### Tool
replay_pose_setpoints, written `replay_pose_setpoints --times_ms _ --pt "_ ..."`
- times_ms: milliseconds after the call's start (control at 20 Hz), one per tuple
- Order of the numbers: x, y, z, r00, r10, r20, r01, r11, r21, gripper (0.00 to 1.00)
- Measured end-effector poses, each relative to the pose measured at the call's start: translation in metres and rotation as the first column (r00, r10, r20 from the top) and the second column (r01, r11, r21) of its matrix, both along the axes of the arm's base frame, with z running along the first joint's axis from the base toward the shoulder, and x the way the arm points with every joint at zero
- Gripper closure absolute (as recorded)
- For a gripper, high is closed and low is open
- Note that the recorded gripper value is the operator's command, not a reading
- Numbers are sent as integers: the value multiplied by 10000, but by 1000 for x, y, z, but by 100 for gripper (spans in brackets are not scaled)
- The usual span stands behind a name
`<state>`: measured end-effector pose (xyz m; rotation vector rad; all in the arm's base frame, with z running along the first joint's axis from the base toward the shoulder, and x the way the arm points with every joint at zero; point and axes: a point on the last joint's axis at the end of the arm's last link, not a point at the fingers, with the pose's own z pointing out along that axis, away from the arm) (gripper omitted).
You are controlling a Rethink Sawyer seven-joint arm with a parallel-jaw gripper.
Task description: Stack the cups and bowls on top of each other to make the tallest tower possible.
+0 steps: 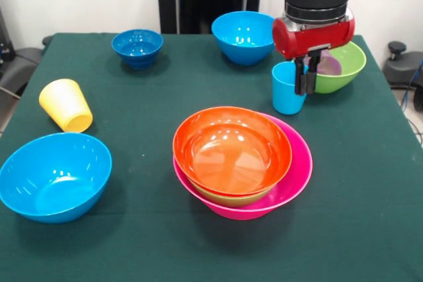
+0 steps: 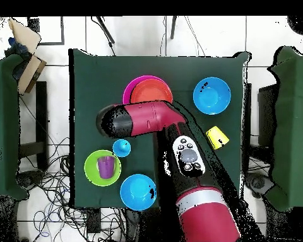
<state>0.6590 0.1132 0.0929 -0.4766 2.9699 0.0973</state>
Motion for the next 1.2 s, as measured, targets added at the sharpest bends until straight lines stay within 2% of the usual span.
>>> replay_pose_setpoints --times_ms 150,200,550,700,900,1050,1200 --pt "-11 5 2 9998 129 -145 -128 9999 51 100" --pt "-20 7 5 9995 209 -238 -207 9997 89 0" --pt "-32 8 13 9990 298 -343 -290 9993 246 0" --pt "-42 1 17 9985 371 -414 -358 9988 332 0" --pt "-53 -17 12 9971 578 -494 -571 9982 162 0" --pt "-64 -34 2 9943 907 -556 -917 9957 -144 0" --pt "-69 -41 -5 9916 1164 -562 -1183 9924 -334 0"
